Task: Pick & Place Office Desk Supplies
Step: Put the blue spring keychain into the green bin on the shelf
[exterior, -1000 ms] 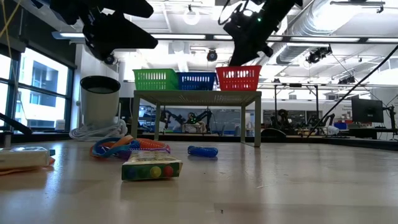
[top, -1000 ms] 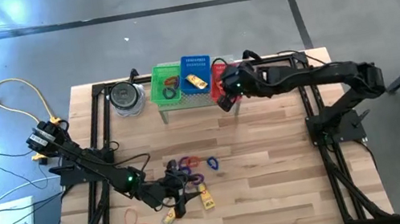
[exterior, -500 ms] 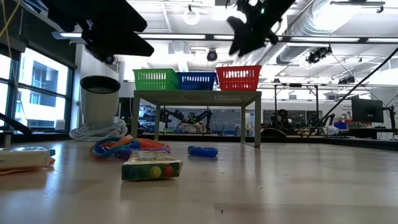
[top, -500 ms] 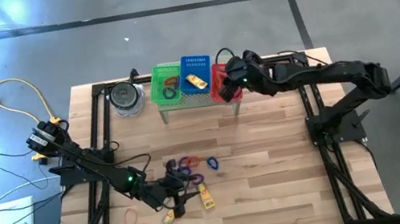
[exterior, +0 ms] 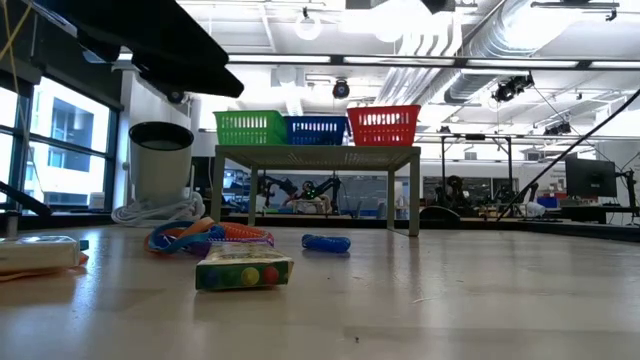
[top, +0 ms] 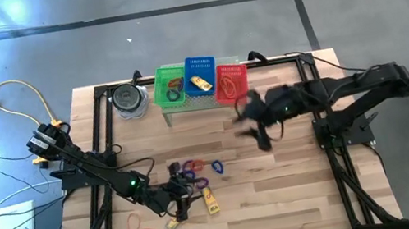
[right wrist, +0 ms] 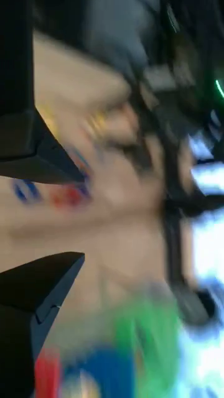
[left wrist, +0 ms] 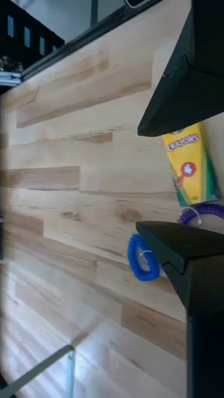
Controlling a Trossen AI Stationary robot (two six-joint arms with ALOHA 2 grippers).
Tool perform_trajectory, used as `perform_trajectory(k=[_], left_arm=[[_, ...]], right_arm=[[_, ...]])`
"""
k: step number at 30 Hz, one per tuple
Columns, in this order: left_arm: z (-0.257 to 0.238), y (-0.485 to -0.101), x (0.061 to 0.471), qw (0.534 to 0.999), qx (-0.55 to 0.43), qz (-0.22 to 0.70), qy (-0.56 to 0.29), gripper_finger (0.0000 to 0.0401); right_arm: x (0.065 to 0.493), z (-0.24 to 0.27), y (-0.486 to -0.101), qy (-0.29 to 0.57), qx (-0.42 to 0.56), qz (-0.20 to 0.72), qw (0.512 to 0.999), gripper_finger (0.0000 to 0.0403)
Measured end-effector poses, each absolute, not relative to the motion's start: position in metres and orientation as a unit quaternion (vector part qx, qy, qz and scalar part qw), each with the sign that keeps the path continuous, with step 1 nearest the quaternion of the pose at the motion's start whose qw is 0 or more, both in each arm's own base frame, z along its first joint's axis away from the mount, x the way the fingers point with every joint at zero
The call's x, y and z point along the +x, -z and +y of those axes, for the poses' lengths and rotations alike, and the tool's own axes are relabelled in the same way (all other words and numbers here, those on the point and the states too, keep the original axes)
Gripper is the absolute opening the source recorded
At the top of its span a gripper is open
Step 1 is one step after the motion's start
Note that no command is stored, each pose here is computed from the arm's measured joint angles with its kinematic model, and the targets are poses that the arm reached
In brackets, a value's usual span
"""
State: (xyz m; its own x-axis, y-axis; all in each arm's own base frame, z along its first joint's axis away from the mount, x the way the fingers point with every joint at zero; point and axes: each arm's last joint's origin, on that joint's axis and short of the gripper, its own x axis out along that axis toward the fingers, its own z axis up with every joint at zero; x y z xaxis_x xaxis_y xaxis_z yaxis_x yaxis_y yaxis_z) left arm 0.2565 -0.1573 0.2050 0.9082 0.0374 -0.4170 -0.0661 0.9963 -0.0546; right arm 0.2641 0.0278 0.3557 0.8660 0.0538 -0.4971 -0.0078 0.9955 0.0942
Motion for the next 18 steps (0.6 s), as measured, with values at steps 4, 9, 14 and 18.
perform_trajectory(k=[4, 9, 14, 18], left_arm=[[-0.157, -0.204, 0.256, 0.975, -0.041, 0.217, -0.03, 0.0227], [-0.157, -0.204, 0.256, 0.974, -0.057, 0.218, -0.032, 0.0227], [-0.157, -0.203, 0.256, 0.973, -0.058, 0.221, -0.033, 0.0227], [-0.156, -0.202, 0.255, 0.972, -0.054, 0.228, -0.034, 0.0227]], right_arm=[[0.268, 0.047, -0.34, -0.057, 0.086, 0.319, 0.942, 0.0176], [0.284, 0.063, -0.312, -0.045, 0.064, 0.369, 0.926, 0.0176], [0.313, 0.071, -0.275, -0.031, 0.019, 0.404, 0.914, 0.0176], [0.342, 0.077, -0.238, -0.02, 0.011, 0.416, 0.909, 0.0176]])
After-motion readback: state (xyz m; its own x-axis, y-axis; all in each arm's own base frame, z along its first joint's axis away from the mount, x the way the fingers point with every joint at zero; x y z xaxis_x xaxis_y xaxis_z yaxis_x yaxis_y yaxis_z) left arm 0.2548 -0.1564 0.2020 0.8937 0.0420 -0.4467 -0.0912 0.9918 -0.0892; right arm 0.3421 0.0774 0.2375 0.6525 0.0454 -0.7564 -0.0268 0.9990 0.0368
